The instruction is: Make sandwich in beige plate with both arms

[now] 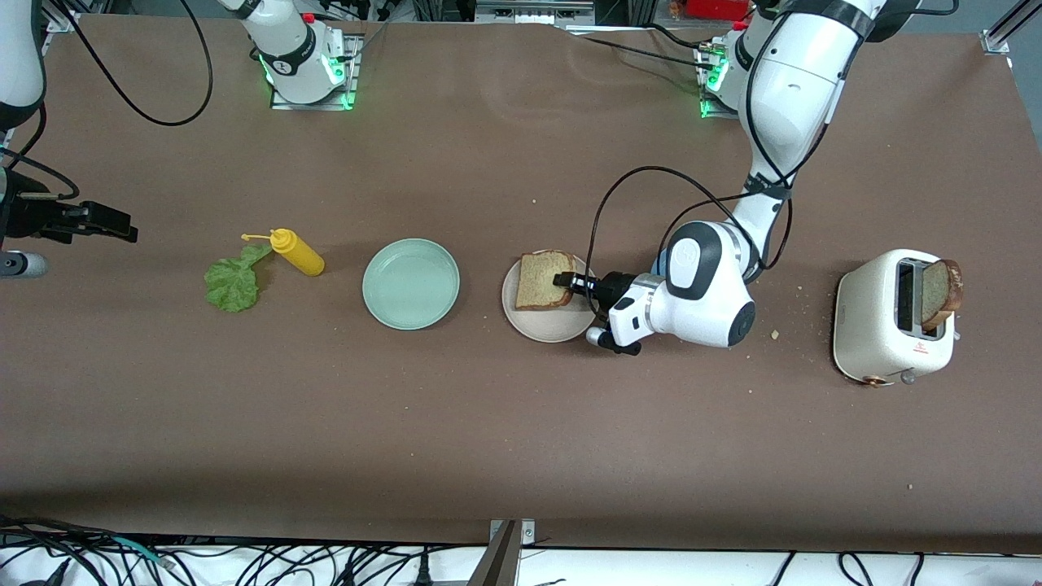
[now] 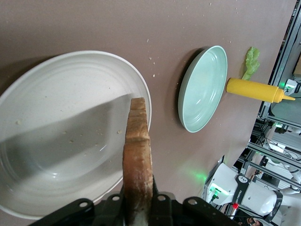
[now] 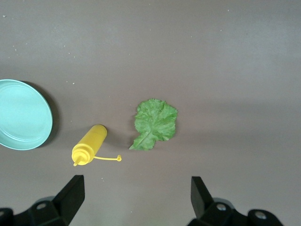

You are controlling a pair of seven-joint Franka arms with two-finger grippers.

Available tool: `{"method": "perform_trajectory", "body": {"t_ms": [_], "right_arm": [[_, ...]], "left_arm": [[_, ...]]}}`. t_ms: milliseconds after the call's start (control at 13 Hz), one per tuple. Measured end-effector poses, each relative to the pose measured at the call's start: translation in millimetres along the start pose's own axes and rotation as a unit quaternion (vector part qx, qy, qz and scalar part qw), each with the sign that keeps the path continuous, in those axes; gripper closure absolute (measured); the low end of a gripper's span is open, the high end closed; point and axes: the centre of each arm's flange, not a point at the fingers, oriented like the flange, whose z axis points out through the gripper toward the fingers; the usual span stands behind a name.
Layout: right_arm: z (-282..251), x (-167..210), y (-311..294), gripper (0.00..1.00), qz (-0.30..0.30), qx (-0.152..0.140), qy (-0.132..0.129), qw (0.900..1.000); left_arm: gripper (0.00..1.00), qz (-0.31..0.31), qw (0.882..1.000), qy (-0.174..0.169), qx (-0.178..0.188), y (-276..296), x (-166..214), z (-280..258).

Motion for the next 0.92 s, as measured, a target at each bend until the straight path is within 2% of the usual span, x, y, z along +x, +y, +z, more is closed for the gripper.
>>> {"method": "perform_trajectory", "body": {"t_ms": [231,308,538,769,923], "right_arm": [[1,0,-2,0.00,-0.009,0.006,0.000,1.000],[1,0,-1,0.00,-0.018,0.006,-0.001,1.000],[4,-5,4,0.00,-0.063,0.015,-0.002,0.998],[14,-24,21,0.00,-0.129,0.071,0.006,0.989],[30,-41,35,0.00,-0.187,0.108,0.027,0.976]], "left_arm": [[0.48,0.006,1.000,0.008,0.003,-1,2,-2],[0.39,0.007,1.000,0.011,0.004,-1,2,-3],[0.03,0.005,1.000,0.024,0.008,-7,6,-14],[0.00,-0.001,0.998,0.056,0.014,-20,14,-53],[0.00,0.003,0.996,0.083,0.031,-22,16,-92]]}}
